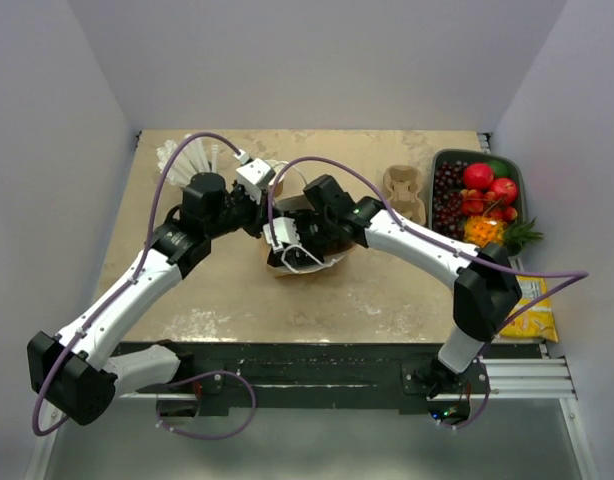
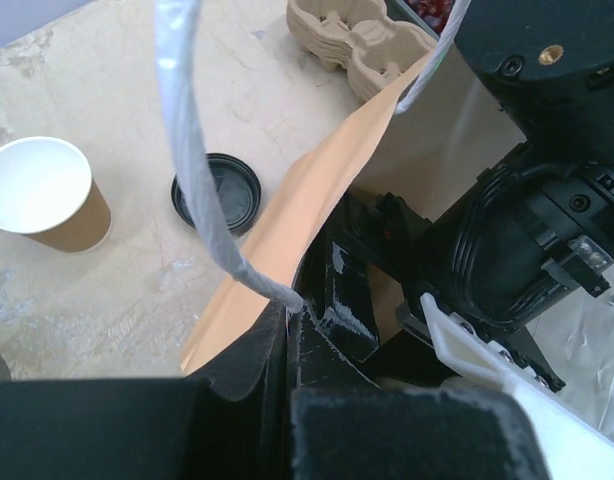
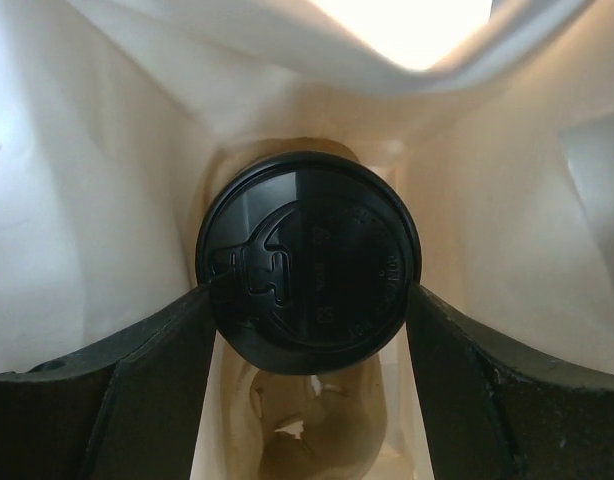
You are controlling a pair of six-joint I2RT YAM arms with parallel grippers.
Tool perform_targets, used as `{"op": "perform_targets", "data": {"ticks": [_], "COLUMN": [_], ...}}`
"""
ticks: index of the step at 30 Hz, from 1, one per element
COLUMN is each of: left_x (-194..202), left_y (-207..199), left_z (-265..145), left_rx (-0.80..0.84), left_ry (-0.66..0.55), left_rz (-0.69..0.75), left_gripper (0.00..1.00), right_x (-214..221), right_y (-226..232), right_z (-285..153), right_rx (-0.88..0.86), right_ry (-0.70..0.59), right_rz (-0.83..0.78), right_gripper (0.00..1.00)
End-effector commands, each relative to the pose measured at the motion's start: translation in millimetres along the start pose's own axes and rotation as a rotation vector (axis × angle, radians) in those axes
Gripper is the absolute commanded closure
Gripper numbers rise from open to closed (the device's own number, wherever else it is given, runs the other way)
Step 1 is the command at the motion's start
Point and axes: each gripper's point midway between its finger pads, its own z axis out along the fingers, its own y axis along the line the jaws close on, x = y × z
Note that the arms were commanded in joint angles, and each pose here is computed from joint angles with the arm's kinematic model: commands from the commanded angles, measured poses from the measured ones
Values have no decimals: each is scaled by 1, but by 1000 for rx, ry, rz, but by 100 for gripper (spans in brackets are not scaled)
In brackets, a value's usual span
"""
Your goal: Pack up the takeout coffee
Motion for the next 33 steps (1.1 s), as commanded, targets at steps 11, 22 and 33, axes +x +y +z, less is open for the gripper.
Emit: {"op": "perform_targets", "data": {"ticks": [11, 22, 33], "left_x": [-20, -18, -27], "left_y": [-5, -9, -26], "left_z": [10, 12, -1], "left_rx": [79, 110, 212], "left_ry": [-42, -41, -48], "left_rz": [-151, -152, -62], "left_gripper": [100, 100, 72], "right_x": [39, 48, 47], "right_y": [48, 54, 56], "right_z": [35, 43, 47], "right_rx": [-207, -219, -201], "right_ry": [130, 164, 180], "right_rz": [368, 453, 577], "right_gripper": [32, 25, 24]}}
